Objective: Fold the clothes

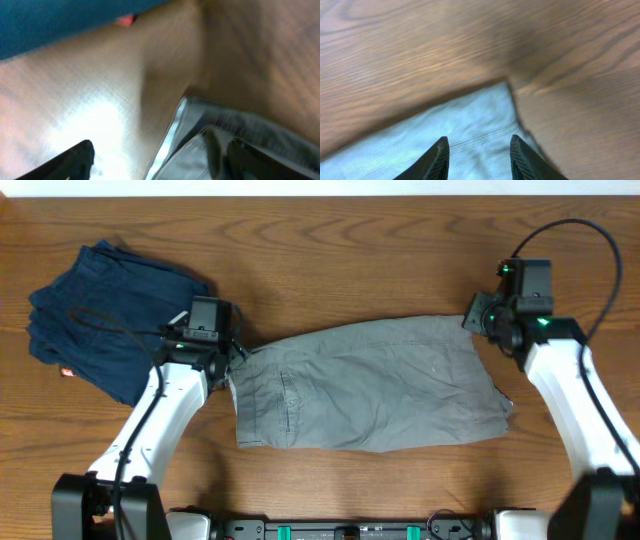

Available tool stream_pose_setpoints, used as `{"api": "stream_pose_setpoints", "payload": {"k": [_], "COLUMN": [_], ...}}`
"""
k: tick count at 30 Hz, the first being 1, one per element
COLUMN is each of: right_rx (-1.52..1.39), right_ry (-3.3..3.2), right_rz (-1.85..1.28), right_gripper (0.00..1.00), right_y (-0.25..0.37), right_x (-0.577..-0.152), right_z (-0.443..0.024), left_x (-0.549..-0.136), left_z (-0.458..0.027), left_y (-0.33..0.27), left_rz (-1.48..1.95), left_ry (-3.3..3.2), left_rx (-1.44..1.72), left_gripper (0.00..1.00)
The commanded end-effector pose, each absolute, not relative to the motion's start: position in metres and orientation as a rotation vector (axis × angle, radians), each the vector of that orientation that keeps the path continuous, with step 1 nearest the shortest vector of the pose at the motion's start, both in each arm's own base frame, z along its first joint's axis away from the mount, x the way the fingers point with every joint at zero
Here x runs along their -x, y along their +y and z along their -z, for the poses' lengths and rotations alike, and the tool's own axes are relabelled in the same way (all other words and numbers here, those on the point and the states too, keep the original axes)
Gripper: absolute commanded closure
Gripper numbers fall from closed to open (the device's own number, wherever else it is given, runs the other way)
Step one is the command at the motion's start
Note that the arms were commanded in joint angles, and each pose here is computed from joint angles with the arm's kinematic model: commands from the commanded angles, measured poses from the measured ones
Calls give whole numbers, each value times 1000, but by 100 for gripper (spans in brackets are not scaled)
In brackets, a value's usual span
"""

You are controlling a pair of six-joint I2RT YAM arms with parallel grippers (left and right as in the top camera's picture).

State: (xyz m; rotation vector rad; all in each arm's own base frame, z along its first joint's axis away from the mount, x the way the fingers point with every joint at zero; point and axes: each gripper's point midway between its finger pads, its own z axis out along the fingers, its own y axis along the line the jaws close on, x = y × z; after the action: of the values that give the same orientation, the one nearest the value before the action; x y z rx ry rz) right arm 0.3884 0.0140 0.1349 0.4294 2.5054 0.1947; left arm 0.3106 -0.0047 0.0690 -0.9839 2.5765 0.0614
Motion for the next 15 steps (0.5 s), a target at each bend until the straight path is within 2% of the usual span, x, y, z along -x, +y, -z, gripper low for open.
{"api": "stream_pose_setpoints", "payload": {"k": [1, 5, 10, 15], "right_rx": [-369, -361, -347, -350], "right_ry": [2549, 2649, 2684, 2694], "right_rz": [-307, -298, -283, -266], "right_gripper": [60, 58, 56, 55], "right_y": [31, 39, 43, 42], "right_x": [-375, -356, -349, -347], "right_z": [-142, -128, -123, -121], "left_x": [-305, -292, -277, -281], "left_z": [-64, -40, -18, -18], "left_y": [-23, -41, -47, -52], "left_rz": [78, 178, 183, 230], "left_ry": [2646, 2755, 2853, 2857], "left_rx": [1013, 1028, 1060, 1046], "left_gripper": [9, 0, 2, 2]}}
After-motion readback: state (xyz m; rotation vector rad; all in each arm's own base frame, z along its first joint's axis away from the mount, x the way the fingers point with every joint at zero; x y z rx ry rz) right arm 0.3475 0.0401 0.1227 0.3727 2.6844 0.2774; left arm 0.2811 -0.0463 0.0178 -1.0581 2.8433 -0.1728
